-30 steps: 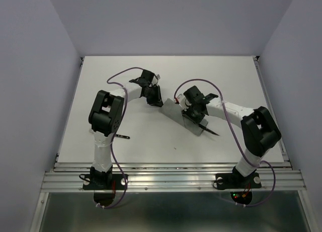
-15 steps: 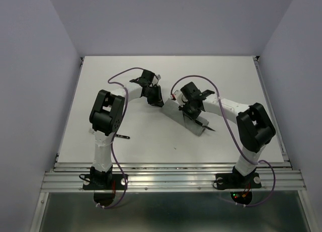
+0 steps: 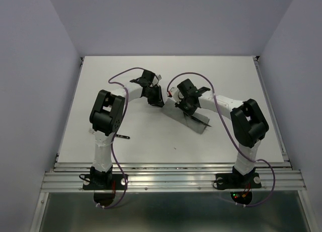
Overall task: Fold the napkin into a case and place the utensils inside
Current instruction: Stuff the knife into the folded napkin.
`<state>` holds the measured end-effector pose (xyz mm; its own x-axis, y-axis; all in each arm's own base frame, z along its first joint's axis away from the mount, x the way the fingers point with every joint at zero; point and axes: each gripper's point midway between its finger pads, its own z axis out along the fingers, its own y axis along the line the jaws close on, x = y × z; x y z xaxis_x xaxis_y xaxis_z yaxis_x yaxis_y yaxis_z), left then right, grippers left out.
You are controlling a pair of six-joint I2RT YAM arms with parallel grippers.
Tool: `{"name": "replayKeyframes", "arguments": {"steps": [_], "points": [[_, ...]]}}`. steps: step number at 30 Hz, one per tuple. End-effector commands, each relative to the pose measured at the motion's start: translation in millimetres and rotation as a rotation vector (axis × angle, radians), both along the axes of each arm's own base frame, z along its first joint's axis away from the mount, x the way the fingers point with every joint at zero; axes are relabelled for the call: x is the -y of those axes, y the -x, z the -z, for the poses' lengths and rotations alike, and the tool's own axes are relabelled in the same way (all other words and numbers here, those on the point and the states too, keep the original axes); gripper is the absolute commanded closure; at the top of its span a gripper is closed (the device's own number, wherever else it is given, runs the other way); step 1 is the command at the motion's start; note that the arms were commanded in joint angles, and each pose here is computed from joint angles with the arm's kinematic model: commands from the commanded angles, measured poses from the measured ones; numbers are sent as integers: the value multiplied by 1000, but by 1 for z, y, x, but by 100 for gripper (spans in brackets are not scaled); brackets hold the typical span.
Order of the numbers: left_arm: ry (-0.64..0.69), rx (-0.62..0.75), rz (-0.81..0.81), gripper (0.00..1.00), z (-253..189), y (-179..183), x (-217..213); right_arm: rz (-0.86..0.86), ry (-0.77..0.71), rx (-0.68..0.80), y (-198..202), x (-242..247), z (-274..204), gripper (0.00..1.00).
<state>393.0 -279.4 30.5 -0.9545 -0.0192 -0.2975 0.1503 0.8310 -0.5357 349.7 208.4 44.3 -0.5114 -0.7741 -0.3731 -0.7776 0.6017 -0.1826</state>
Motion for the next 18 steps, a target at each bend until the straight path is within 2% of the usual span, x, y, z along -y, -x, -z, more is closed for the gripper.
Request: {"name": "replayKeyframes", "arguments": {"steps": [1,18], "points": [[31,19,40,78,-11,-3,11,-41,-68,81,-23,-24,-18,99],[24,12,57,78,-8,-3,11,-119,-35,92,-29,-26,-22,99]]}}
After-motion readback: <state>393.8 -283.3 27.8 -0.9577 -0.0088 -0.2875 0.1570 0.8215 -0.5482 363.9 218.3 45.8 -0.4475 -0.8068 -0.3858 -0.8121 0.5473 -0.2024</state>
